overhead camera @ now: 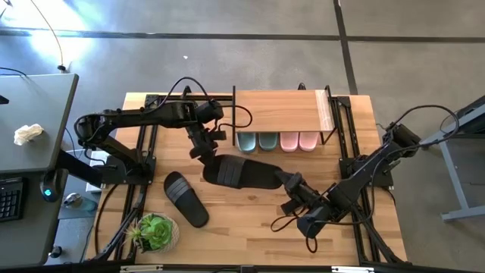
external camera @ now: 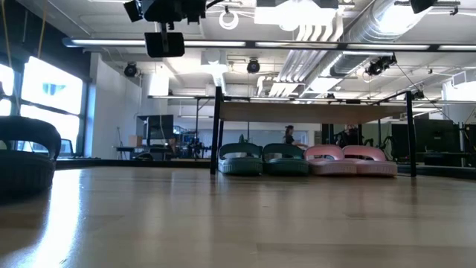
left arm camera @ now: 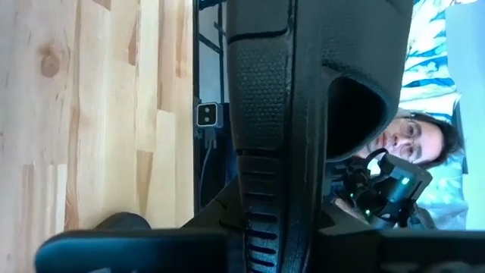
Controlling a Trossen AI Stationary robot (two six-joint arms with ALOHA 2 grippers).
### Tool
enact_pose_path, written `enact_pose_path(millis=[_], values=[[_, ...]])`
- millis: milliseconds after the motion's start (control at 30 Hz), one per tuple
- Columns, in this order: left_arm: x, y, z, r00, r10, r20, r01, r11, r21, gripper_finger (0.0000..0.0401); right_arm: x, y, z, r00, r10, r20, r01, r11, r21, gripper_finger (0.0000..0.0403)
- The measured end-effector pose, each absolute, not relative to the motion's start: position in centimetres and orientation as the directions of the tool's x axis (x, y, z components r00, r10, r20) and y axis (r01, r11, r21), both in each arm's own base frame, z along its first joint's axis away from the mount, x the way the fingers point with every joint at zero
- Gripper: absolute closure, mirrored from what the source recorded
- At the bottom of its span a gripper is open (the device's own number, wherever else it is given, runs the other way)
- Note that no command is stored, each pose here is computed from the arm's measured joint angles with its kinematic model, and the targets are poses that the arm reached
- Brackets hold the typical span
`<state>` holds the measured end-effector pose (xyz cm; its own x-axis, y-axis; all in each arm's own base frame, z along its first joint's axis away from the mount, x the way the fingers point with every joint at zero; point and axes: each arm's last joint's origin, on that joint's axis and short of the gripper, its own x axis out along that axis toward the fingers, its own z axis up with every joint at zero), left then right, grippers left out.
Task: Pick and place slides into the shelf
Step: Put the right black slide on the shelf
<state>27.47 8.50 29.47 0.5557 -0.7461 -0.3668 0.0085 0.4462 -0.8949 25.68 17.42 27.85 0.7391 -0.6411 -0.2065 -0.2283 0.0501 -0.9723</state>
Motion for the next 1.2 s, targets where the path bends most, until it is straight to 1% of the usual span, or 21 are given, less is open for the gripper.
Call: enact_pose_path(millis=[67, 133, 333, 500, 600, 733, 867, 967, 1100, 1200], values=[[27.5, 8.5, 29.5, 0.556, -0.745, -0.368, 0.018, 0.454, -0.891, 0.0368, 25.7, 17.4, 27.8, 0.739, -0.641, -0.208, -0.229, 0.051, -0.972, 0.0331], [27.5, 8.5, 29.5, 0.557, -0.744, -0.368, 0.04, 0.467, -0.883, 0.0355, 25.7, 17.4, 27.8, 0.738, -0.642, -0.206, -0.227, 0.05, -0.973, 0.0341], [27.6, 8.6, 29.6, 0.564, -0.741, -0.365, 0.184, 0.543, -0.819, 0.0278, 25.5, 17.7, 27.8, 0.744, -0.636, -0.204, -0.21, 0.067, -0.975, 0.0349], [27.8, 8.7, 29.7, 0.579, -0.733, -0.357, 0.252, 0.577, -0.777, 0.0212, 25.0, 18.3, 27.9, 0.754, -0.63, -0.188, -0.186, 0.07, -0.98, 0.035], [28.1, 8.8, 30.0, 0.595, -0.726, -0.344, 0.284, 0.591, -0.755, 0.0179, 24.8, 18.4, 27.9, 0.75, -0.64, -0.168, -0.149, 0.084, -0.985, 0.0351], [28.0, 9.8, 30.2, 0.629, -0.702, -0.334, 0.267, 0.599, -0.755, 0.0146, 24.7, 18.5, 28.0, 0.743, -0.654, -0.143, -0.107, 0.095, -0.99, 0.0351], [27.3, 11.6, 30.2, 0.672, -0.66, -0.335, 0.208, 0.603, -0.77, 0.0126, 24.5, 18.5, 27.9, 0.741, -0.657, -0.138, -0.085, 0.112, -0.99, 0.0351], [26.5, 13.0, 30.3, 0.711, -0.618, -0.336, 0.16, 0.606, -0.779, 0.0118, 24.3, 18.3, 27.6, 0.741, -0.652, -0.159, -0.082, 0.147, -0.986, 0.0352], [25.7, 14.7, 30.6, 0.757, -0.565, -0.328, 0.141, 0.631, -0.763, 0.0118, 23.8, 17.9, 27.1, 0.734, -0.648, -0.204, -0.075, 0.221, -0.972, 0.0352], [25.4, 15.4, 31.0, 0.782, -0.537, -0.315, 0.149, 0.653, -0.743, 0.0122, 23.6, 17.3, 26.9, 0.713, -0.674, -0.194, -0.027, 0.25, -0.968, 0.0352]])
